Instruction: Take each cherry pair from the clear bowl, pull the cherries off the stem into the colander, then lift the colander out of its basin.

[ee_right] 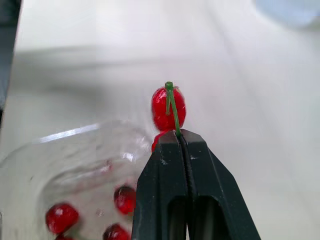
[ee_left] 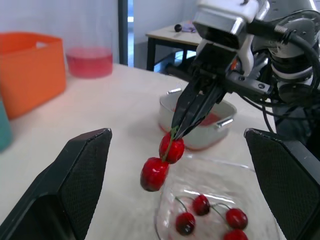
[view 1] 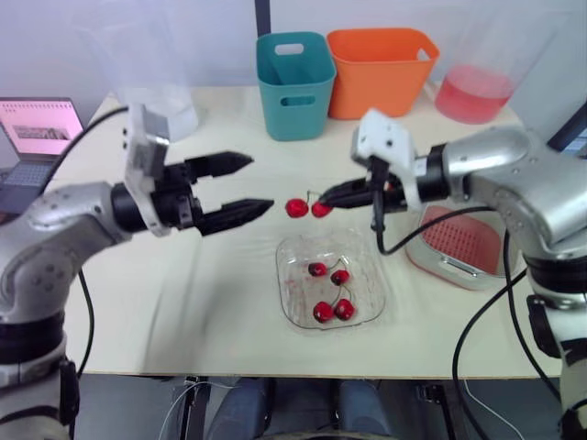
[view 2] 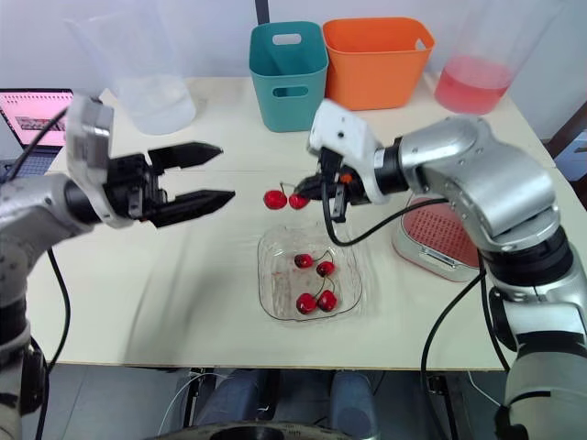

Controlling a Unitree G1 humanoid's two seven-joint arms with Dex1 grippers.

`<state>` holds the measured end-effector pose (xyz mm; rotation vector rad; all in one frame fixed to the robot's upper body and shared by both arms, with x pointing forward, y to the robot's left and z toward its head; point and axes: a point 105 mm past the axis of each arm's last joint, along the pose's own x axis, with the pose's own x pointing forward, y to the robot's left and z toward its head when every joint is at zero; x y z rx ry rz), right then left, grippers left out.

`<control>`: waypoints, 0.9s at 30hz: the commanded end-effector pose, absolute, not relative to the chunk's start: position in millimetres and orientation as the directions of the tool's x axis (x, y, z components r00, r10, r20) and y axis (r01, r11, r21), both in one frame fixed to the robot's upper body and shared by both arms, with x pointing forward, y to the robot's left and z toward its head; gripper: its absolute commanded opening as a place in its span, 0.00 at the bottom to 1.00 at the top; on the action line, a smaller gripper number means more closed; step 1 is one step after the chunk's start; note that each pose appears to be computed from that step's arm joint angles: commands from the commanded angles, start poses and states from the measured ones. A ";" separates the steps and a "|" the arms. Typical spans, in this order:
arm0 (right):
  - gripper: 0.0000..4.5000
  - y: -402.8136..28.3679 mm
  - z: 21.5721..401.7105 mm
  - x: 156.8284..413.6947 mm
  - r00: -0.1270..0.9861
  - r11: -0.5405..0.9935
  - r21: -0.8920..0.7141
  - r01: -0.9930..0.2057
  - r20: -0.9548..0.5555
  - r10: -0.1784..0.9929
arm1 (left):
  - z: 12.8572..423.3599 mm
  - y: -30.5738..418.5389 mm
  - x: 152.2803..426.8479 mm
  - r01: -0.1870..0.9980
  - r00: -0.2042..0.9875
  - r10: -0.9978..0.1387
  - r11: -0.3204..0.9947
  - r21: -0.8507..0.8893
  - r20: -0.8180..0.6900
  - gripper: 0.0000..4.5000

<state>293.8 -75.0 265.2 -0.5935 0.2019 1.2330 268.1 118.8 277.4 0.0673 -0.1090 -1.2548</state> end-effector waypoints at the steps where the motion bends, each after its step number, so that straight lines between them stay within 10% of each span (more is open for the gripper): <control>1: 0.00 -68.7 281.6 291.1 0.338 0.192 -0.360 -0.913 -0.402 0.851 | 283.9 111.2 276.6 0.952 0.266 -0.963 0.270 0.146 0.047 1.00; 23: 0.00 -58.7 289.7 286.0 0.351 0.230 -0.348 -0.909 -0.340 0.873 | 275.1 81.8 295.2 0.966 0.189 -0.977 0.203 0.160 0.098 0.81; 27: 0.00 -57.9 290.5 285.1 0.349 0.229 -0.348 -0.909 -0.336 0.875 | 275.8 80.8 294.2 0.968 0.180 -0.978 0.195 0.157 0.106 0.49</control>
